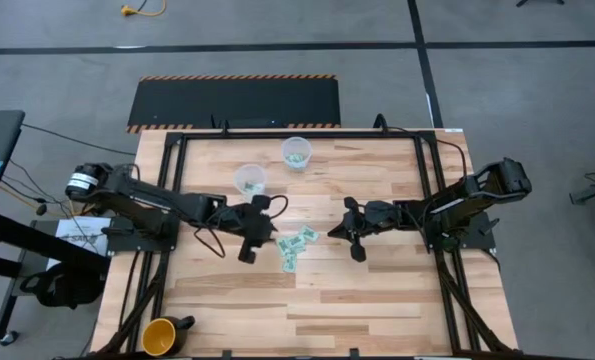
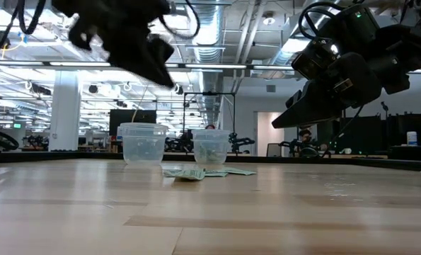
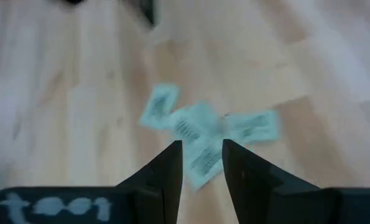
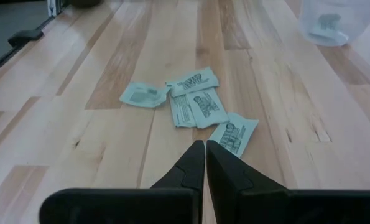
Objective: Pick and place items into bin
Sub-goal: Put the stevia packet into the bottom transparent bin
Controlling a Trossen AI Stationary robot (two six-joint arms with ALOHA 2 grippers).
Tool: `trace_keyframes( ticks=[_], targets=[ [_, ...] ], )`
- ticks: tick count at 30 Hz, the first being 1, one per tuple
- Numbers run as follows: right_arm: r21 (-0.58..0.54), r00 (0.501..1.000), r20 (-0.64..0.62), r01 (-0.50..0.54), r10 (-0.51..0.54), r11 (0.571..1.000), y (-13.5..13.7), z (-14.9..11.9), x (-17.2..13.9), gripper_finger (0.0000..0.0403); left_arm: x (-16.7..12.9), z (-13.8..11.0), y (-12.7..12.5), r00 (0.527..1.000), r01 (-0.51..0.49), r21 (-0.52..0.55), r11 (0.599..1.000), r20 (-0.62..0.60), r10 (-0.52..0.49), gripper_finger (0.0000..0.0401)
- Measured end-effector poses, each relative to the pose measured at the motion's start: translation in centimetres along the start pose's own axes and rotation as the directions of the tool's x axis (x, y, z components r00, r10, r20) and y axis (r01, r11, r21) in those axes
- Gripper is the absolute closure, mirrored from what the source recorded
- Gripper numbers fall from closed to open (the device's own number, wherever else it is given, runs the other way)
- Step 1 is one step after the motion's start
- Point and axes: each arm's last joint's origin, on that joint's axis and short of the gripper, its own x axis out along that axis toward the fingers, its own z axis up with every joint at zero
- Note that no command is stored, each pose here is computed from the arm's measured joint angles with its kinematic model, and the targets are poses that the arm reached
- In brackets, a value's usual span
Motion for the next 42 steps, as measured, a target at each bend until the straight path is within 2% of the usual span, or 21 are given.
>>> trace_keyframes(
  ticks=[3,7,10,20,26,34,42],
  targets=[
    [0.0,1.0,0.0,0.0,0.0,1.0,0.0,-0.1,0.1,0.0393,1.3,0.0,0.3,0.991,-0.131,-0.012,0.991,-0.014,0.13,0.0297],
    [0.007,1.0,-0.003,0.0,0.0,1.0,0.0,-0.1,0.1,0.0393,2.6,-0.5,0.5,0.971,-0.231,0.008,0.973,-0.06,0.231,0.0299],
    [0.008,1.0,-0.004,0.0,0.0,1.0,0.0,-0.1,0.1,0.0393,3.0,-0.8,0.5,0.963,-0.265,-0.084,0.961,-0.08,0.258,0.0301],
    [0.008,1.0,-0.003,0.0,0.0,1.0,0.0,-0.1,0.1,0.0393,3.1,-0.7,-0.3,0.991,-0.122,-0.08,0.989,-0.06,0.118,0.0298],
    [0.008,1.0,-0.003,0.0,0.0,1.0,0.0,-0.1,0.1,0.0393,3.1,-0.5,-0.9,0.997,-0.068,-0.073,0.995,-0.044,0.065,0.0259],
    [0.008,1.0,-0.004,0.0,0.0,1.0,0.0,-0.1,0.1,0.0393,3.0,0.0,-1.1,0.999,-0.047,-0.095,0.994,0.013,0.049,0.0195],
    [0.009,1.0,-0.003,0.0,0.0,1.0,0.0,-0.1,0.1,0.0393,3.0,0.3,-1.5,0.995,0.088,-0.181,0.98,0.059,-0.079,0.0184]
  ],
)
